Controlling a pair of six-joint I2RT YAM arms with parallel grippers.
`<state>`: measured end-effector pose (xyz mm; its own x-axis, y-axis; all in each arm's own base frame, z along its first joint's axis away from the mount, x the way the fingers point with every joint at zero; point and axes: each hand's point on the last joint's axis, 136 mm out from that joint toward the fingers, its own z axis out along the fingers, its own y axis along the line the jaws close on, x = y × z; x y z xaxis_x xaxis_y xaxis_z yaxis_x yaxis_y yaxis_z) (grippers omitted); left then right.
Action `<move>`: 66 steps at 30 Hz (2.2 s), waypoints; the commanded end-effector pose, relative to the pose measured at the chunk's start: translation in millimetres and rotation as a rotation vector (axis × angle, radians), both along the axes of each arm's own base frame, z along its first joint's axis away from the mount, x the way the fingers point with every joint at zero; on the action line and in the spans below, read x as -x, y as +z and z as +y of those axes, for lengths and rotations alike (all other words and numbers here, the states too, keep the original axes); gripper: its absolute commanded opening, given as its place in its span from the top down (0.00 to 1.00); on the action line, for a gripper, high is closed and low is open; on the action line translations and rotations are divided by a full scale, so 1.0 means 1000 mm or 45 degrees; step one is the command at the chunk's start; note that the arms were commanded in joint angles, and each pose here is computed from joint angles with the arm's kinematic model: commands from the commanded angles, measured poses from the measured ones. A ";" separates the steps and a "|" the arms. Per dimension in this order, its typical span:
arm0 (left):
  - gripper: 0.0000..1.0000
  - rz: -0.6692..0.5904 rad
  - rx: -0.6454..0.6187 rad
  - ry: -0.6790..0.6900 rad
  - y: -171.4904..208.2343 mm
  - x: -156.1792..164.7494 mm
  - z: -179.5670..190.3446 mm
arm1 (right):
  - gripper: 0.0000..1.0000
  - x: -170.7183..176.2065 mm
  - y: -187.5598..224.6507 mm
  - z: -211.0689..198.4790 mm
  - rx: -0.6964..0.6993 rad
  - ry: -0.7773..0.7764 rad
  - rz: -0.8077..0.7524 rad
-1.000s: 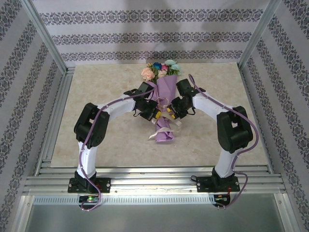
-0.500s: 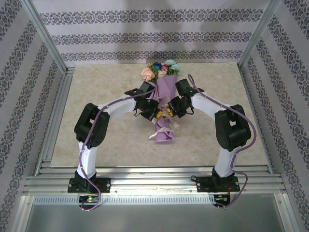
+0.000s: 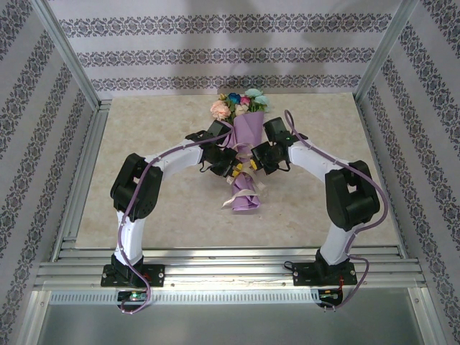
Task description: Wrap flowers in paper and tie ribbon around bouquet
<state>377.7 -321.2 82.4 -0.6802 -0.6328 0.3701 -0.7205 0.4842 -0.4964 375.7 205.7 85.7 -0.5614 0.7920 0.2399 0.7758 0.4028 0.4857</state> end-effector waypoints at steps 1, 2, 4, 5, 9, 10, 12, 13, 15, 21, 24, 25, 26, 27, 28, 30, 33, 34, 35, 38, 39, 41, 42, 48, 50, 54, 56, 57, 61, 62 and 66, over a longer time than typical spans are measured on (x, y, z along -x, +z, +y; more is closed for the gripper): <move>0.78 0.001 0.020 -0.004 0.026 0.011 -0.001 | 1.00 0.002 0.008 0.000 -0.021 -0.044 -0.024; 0.76 0.000 0.024 0.000 0.029 0.011 -0.001 | 1.00 0.003 0.008 -0.001 -0.023 -0.047 -0.023; 0.72 -0.012 0.025 0.015 0.034 0.010 0.000 | 1.00 0.004 0.007 -0.001 -0.036 -0.054 -0.018; 0.71 -0.021 0.031 0.022 0.037 0.009 0.000 | 1.00 0.005 0.007 0.000 -0.042 -0.056 -0.019; 0.70 -0.031 0.056 0.039 0.049 0.006 -0.002 | 1.00 0.007 0.005 -0.001 -0.068 -0.082 -0.020; 0.69 -0.022 0.062 0.044 0.051 0.007 -0.003 | 1.00 0.007 0.006 0.000 -0.072 -0.084 -0.025; 0.69 -0.008 0.080 0.054 0.052 0.008 -0.006 | 1.00 0.006 0.007 -0.001 -0.073 -0.085 -0.032; 0.67 0.002 0.089 0.061 0.051 0.008 -0.007 | 1.00 0.006 0.007 -0.001 -0.075 -0.086 -0.037; 0.64 0.014 0.114 0.081 0.049 0.006 -0.011 | 1.00 0.004 0.009 0.000 -0.083 -0.086 -0.049; 0.62 0.023 0.135 0.088 0.052 -0.002 -0.021 | 1.00 0.003 0.011 0.001 -0.117 -0.110 -0.080; 0.62 0.044 0.132 0.082 0.050 0.004 -0.021 | 1.00 0.004 0.010 0.001 -0.127 -0.117 -0.081; 0.61 0.055 0.132 0.085 0.048 0.006 -0.020 | 1.00 0.005 0.009 0.000 -0.131 -0.121 -0.079; 0.61 0.059 0.131 0.091 0.047 0.007 -0.019 | 1.00 0.006 0.008 0.000 -0.136 -0.126 -0.076; 0.60 0.056 0.129 0.098 0.047 0.007 -0.017 | 1.00 0.006 0.007 0.000 -0.140 -0.128 -0.076; 0.58 0.059 0.121 0.108 0.044 0.008 -0.016 | 1.00 0.006 0.006 0.001 -0.148 -0.130 -0.079; 0.55 0.057 0.125 0.128 0.043 0.006 -0.016 | 1.00 0.006 0.005 0.001 -0.161 -0.137 -0.079; 0.50 0.066 0.134 0.146 0.042 0.002 -0.017 | 1.00 0.004 0.007 0.002 -0.177 -0.140 -0.098; 0.48 0.067 0.128 0.155 0.041 0.001 -0.017 | 1.00 0.003 0.008 0.003 -0.185 -0.140 -0.106; 0.47 0.068 0.126 0.166 0.040 0.000 -0.016 | 1.00 0.003 0.009 0.003 -0.190 -0.138 -0.114; 0.44 0.090 0.125 0.182 0.034 -0.003 -0.015 | 1.00 0.003 0.012 0.005 -0.219 -0.146 -0.134; 0.44 0.100 0.125 0.189 0.031 -0.003 -0.015 | 1.00 0.003 0.013 0.006 -0.229 -0.147 -0.138; 0.43 0.114 0.132 0.200 0.026 -0.004 -0.016 | 1.00 0.004 0.014 0.008 -0.248 -0.145 -0.144; 0.43 0.122 0.134 0.204 0.024 -0.005 -0.016 | 1.00 0.004 0.015 0.008 -0.254 -0.145 -0.146; 0.40 0.126 0.118 0.223 0.021 -0.012 -0.011 | 1.00 0.009 0.016 0.009 -0.275 -0.140 -0.147; 0.34 0.132 0.085 0.225 0.021 -0.011 -0.005 | 1.00 0.010 0.016 0.010 -0.281 -0.134 -0.143; 0.31 0.171 0.073 0.233 0.015 -0.004 -0.002 | 1.00 0.009 0.015 0.011 -0.285 -0.131 -0.145; 0.30 0.183 0.078 0.247 0.011 -0.004 -0.001 | 1.00 0.009 0.016 0.012 -0.295 -0.124 -0.146; 0.30 0.190 0.079 0.253 0.009 -0.004 -0.001 | 1.00 0.010 0.016 0.013 -0.297 -0.121 -0.144; 0.29 0.187 0.079 0.270 0.004 -0.012 -0.002 | 1.00 0.013 0.017 0.014 -0.304 -0.113 -0.144; 0.28 0.187 0.074 0.269 0.002 -0.014 -0.002 | 1.00 0.014 0.017 0.015 -0.307 -0.111 -0.143; 0.28 0.184 0.057 0.284 -0.003 -0.018 0.002 | 1.00 0.016 0.018 0.017 -0.317 -0.104 -0.144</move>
